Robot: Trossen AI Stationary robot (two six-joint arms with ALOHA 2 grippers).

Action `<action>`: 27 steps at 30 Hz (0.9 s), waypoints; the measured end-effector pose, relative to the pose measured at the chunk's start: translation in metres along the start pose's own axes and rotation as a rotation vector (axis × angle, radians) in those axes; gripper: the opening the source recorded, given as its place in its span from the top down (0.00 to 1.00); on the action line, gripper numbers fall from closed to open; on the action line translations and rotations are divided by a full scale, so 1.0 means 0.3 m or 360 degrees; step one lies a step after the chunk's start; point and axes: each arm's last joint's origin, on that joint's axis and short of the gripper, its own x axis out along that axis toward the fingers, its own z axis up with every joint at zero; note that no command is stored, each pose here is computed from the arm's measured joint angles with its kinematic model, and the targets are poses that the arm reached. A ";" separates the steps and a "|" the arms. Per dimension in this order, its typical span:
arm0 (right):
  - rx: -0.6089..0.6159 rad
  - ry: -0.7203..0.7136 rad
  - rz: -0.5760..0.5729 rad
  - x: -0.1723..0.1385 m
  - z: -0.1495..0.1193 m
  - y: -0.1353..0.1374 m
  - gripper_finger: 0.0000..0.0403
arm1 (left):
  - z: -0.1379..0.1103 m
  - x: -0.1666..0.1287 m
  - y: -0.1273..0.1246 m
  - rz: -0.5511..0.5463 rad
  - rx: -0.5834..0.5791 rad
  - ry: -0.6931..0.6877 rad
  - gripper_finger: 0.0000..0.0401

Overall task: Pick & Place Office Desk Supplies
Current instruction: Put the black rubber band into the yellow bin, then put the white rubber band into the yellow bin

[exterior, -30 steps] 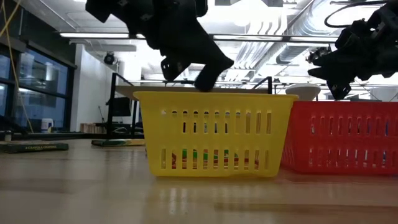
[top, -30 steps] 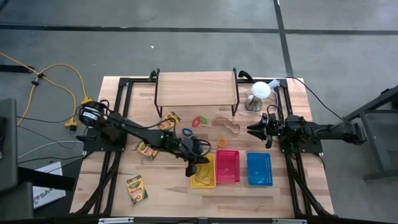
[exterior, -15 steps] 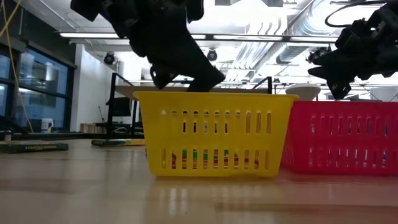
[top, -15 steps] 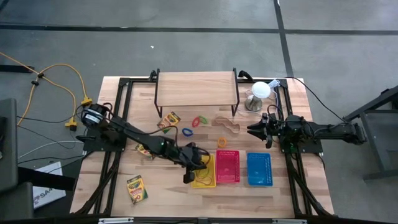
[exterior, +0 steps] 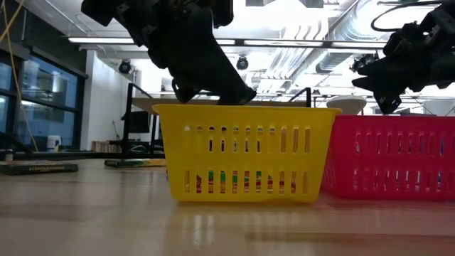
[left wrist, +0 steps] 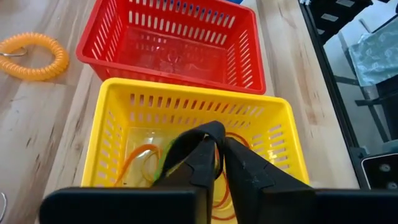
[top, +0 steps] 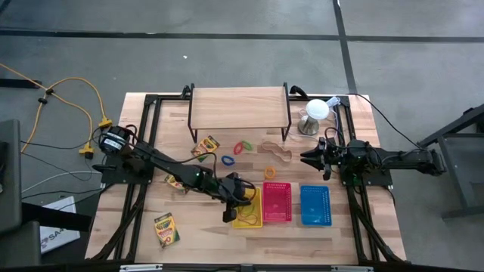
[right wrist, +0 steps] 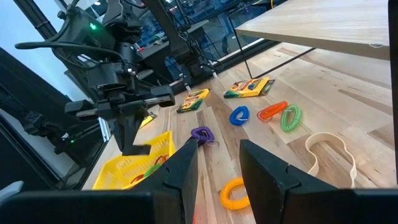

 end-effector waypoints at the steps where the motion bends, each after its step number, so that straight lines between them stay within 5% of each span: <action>1: 0.0000 0.0000 0.0000 0.000 0.000 0.000 0.73 | 0.000 0.000 0.000 0.0000 0.0000 0.0000 0.89; 8: 0.0001 0.0000 0.0000 0.000 0.000 0.000 0.73 | 0.000 0.000 0.000 -0.0001 0.0000 -0.0001 0.82; 27: 0.0001 0.0000 0.0000 0.000 0.000 0.000 0.73 | 0.006 -0.009 0.002 -0.0004 -0.0003 0.0000 0.82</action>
